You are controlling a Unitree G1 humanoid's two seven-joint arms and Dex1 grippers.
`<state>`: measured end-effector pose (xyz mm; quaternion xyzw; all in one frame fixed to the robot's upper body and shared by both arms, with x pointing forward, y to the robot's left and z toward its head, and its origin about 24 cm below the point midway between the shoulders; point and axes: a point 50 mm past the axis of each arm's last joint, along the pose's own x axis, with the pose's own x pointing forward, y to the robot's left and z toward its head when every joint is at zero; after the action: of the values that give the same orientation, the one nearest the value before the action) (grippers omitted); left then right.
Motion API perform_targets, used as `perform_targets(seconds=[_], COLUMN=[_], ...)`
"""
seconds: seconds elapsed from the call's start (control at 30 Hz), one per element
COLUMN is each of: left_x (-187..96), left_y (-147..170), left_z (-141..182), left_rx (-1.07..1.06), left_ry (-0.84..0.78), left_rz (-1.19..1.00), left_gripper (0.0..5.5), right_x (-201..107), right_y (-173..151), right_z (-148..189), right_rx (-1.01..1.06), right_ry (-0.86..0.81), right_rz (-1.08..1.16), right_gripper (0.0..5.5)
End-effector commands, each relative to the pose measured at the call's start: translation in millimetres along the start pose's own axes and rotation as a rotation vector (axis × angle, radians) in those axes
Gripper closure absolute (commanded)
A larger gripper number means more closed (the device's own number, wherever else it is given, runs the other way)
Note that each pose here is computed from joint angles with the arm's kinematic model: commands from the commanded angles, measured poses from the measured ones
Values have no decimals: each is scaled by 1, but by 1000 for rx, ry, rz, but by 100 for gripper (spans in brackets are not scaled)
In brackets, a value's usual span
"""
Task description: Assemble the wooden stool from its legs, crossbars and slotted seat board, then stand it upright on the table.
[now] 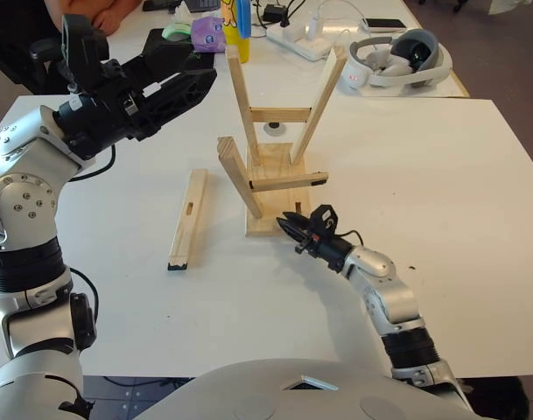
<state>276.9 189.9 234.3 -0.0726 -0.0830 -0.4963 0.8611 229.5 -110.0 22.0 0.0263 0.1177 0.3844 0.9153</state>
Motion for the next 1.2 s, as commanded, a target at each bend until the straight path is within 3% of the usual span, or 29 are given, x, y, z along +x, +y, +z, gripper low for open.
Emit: perform_targets(seconds=[0.03, 0.3, 0.57, 0.73, 0.87, 0.93, 1.07, 1.2], left_x=[9, 38, 56, 56, 46, 46, 58, 63], left_y=[-9, -30, -39, -32, -30, -33, -33, -30], left_z=[6, 32, 22, 10, -57, -71, -49, 1], left_rx=[6, 31, 9, -5, -20, 12, 37, 86], left_ry=[-26, -142, -120, -56, 270, 340, 203, -6], left_rz=[-54, -131, -129, -91, -58, -59, -51, -24], left_gripper=[288, 413, 546, 549, 549, 549, 549, 549], right_x=[0, -2, -2, -2, -1, -1, -1, -2], right_y=[0, 3, 6, 7, 9, 9, 9, 8], right_z=[-22, -39, -43, -44, -44, -44, -46, -48], right_rx=[4, 11, -1, -4, -11, -18, -27, -28], right_ry=[119, 222, 255, 267, 273, 281, 301, 316], right_rz=[-45, -63, -34, -21, -13, -6, -5, -5], right_gripper=[534, 550, 550, 550, 550, 550, 550, 550])
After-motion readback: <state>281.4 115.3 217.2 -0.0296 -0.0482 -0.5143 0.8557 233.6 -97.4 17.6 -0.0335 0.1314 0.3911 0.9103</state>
